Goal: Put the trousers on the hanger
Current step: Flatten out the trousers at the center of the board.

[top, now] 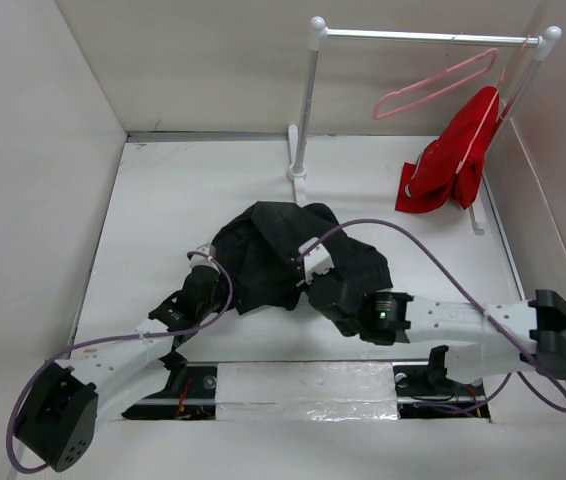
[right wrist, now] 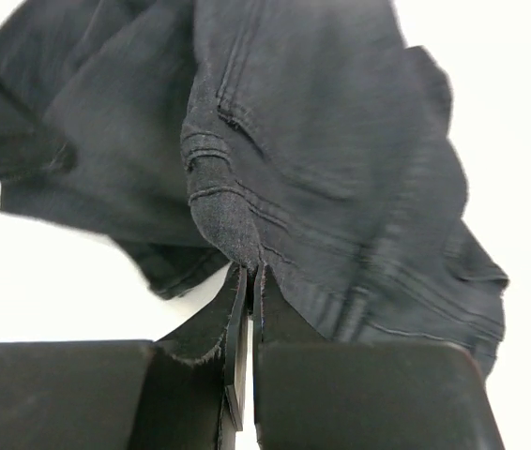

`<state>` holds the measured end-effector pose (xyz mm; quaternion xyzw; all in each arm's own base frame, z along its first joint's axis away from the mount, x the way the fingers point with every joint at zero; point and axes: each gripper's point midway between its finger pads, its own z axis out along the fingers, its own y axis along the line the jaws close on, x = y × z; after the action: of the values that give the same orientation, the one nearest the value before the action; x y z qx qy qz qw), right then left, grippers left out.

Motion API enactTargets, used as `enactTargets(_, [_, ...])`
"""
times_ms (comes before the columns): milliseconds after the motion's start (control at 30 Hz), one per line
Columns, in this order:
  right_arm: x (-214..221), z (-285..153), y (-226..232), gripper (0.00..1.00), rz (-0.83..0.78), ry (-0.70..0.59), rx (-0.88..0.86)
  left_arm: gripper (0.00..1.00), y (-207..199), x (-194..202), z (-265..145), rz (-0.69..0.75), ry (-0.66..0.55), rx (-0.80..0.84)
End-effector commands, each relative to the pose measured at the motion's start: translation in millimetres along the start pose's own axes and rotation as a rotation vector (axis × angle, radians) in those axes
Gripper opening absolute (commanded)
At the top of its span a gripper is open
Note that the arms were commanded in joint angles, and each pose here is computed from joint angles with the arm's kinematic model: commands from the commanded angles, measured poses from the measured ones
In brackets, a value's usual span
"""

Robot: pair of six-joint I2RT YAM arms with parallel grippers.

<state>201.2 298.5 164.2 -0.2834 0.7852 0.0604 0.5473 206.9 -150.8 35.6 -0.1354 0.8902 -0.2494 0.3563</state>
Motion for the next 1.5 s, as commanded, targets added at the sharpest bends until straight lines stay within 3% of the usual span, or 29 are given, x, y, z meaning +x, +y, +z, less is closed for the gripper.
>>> enactTargets(0, [-21.4, -20.7, -36.1, 0.0, 0.02, -0.058, 0.111, 0.3, -2.6, -9.0, 3.7, 0.025, -0.024, -0.019])
enactTargets(67, [-35.8, -35.4, -57.5, 0.0, 0.034, -0.094, 0.145, 0.15, -15.2, -25.9, 6.0, 0.027, -0.077, 0.004])
enactTargets(100, [-47.7, -42.7, -66.2, 0.0, 0.052, -0.119, 0.164, 0.0, -19.6, -37.4, 6.0, 0.026, -0.116, 0.0])
enactTargets(233, [-93.1, -75.2, -90.1, 0.0, 0.019, -0.207, 0.156, 0.0, -50.5, -100.3, -13.7, 0.001, -0.318, 0.02])
enactTargets(367, [-160.7, -121.1, -83.0, 0.0, -0.014, -0.307, 0.009, 0.0, -80.2, -177.6, -79.2, -0.07, -0.603, 0.065])
enactTargets(433, [-187.6, -143.8, -71.1, 0.0, -0.023, -0.355, -0.092, 0.0, -76.1, -201.0, -106.3, -0.123, -0.712, 0.034])
enactTargets(467, [-217.2, -171.1, -67.9, 0.0, 0.017, -0.425, -0.163, 0.0, -84.0, -216.6, -133.0, -0.159, -0.781, 0.079])
enactTargets(600, [-265.5, -221.2, -61.4, 0.0, 0.086, -0.528, -0.326, 0.0, -75.7, -243.9, -191.0, -0.237, -0.939, 0.076])
enactTargets(667, [-269.6, -225.7, -72.6, 0.0, 0.137, -0.529, -0.308, 0.0, -66.9, -248.0, -212.3, -0.273, -0.998, 0.075])
enactTargets(700, [-259.9, -216.7, -87.3, 0.0, 0.161, -0.497, -0.206, 0.0, -65.2, -247.9, -215.9, -0.278, -1.007, 0.079])
enactTargets(833, [-196.3, -174.7, -152.4, 0.0, 0.294, -0.387, 0.138, 0.0, -62.6, -237.9, -208.6, -0.263, -0.968, 0.085])
enactTargets(900, [-163.7, -171.8, -188.5, 0.0, 0.439, -0.398, 0.228, 0.0, -65.5, -229.0, -192.3, -0.239, -0.92, 0.098])
enactTargets(933, [-125.2, -150.4, -208.5, 0.0, 0.439, -0.352, 0.36, 0.0, -77.4, -220.4, -181.2, -0.206, -0.862, 0.154])
enactTargets(1033, [-62.5, -136.6, -253.6, 0.0, 0.533, -0.342, 0.559, 0.0, -90.9, -188.7, -139.3, -0.14, -0.695, 0.22])
enactTargets(1100, [-43.4, -124.7, -263.8, 0.0, 0.561, -0.34, 0.577, 0.0, -98.9, -154.3, -109.8, -0.093, -0.55, 0.294])
enactTargets(1167, [-22.1, -108.3, -290.8, 0.01, 0.588, -0.348, 0.663, 0.0, -103.3, -130.3, -88.5, -0.084, -0.462, 0.355])
enactTargets(1233, [-19.1, -81.1, -300.4, 0.04, 0.614, -0.381, 0.62, 0.0, -116.1, -114.9, -82.4, -0.075, -0.394, 0.442])
enactTargets(1300, [16.2, -58.6, -328.6, 0.1, 0.648, -0.341, 0.675, 0.0, -119.8, -98.4, -71.5, -0.078, -0.329, 0.488])
enactTargets(1333, [12.7, -56.2, -343.7, 0.14, 0.659, -0.397, 0.692, 0.0, -120.8, -95.2, -68.7, -0.075, -0.317, 0.499])
enactTargets(1400, [29.4, -58.4, -379.7, 0.25, 0.706, -0.374, 0.764, 0.0, -120.2, -86.1, -59.1, -0.058, -0.278, 0.499])
enactTargets(1433, [46.2, -45.2, -389.9, 0.33, 0.727, -0.308, 0.775, 0.0, -123.6, -84.1, -57.9, -0.05, -0.267, 0.518])
enactTargets(1467, [47.3, -40.8, -397.0, 0.53, 0.728, -0.287, 0.771, 0.0, -118.8, -75.4, -48.1, -0.043, -0.236, 0.501])
